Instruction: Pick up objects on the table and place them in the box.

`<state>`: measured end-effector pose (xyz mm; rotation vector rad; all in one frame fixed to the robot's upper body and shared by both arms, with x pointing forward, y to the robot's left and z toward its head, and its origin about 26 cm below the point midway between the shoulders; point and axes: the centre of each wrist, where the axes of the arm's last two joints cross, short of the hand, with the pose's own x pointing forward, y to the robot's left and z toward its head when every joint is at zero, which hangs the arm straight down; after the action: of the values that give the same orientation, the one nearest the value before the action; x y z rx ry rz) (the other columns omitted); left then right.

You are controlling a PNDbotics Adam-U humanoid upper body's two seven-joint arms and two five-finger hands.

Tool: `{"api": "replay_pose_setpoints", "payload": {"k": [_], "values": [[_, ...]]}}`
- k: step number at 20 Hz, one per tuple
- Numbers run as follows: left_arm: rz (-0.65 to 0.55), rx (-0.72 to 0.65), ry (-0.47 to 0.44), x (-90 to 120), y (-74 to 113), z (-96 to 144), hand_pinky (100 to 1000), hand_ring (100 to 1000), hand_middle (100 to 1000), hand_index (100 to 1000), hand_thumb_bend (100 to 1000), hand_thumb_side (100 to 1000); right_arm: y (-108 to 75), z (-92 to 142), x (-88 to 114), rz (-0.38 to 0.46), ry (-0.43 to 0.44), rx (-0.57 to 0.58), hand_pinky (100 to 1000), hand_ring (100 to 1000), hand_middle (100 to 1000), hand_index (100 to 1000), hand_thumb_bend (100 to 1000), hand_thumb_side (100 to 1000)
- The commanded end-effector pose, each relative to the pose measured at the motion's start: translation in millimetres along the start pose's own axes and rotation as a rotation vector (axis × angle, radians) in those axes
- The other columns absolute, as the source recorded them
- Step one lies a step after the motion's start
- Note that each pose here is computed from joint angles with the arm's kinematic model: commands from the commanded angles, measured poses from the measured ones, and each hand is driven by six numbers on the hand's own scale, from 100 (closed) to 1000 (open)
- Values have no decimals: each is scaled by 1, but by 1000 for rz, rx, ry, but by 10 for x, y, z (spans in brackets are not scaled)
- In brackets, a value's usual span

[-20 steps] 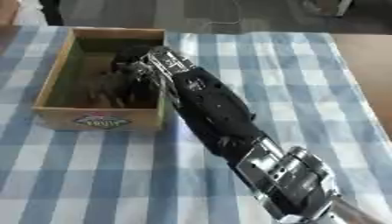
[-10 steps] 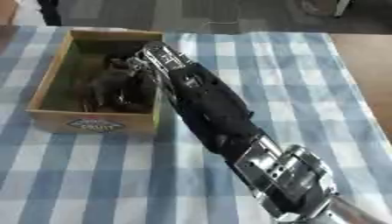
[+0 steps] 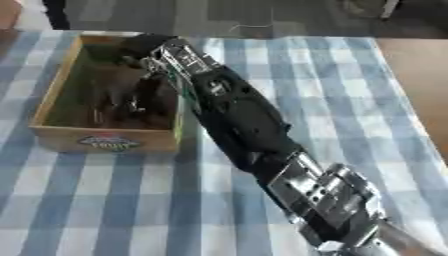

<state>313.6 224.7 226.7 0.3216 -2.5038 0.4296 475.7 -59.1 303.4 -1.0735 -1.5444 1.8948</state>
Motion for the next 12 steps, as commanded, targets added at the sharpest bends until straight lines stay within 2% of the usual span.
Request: {"api": "replay_pose_setpoints", "payload": {"k": [1,5,9,12], "values": [[9,3,-26,63,-5,-35,782,836,788,670,100,616,-328,138,-84,22,17,-102,843,907,795,910,433,292],[3,9,-27,61,7,-38,782,835,787,670,100,616,-492,323,-178,-15,8,-196,822,883,768,895,430,248],[-4,19,-26,54,24,-36,782,835,787,671,100,616,-620,558,-263,-42,-7,-304,797,857,745,881,445,352],[-6,22,-28,55,25,-41,781,834,786,673,100,617,-665,740,-306,-98,-5,-405,766,831,706,842,449,425]]}}
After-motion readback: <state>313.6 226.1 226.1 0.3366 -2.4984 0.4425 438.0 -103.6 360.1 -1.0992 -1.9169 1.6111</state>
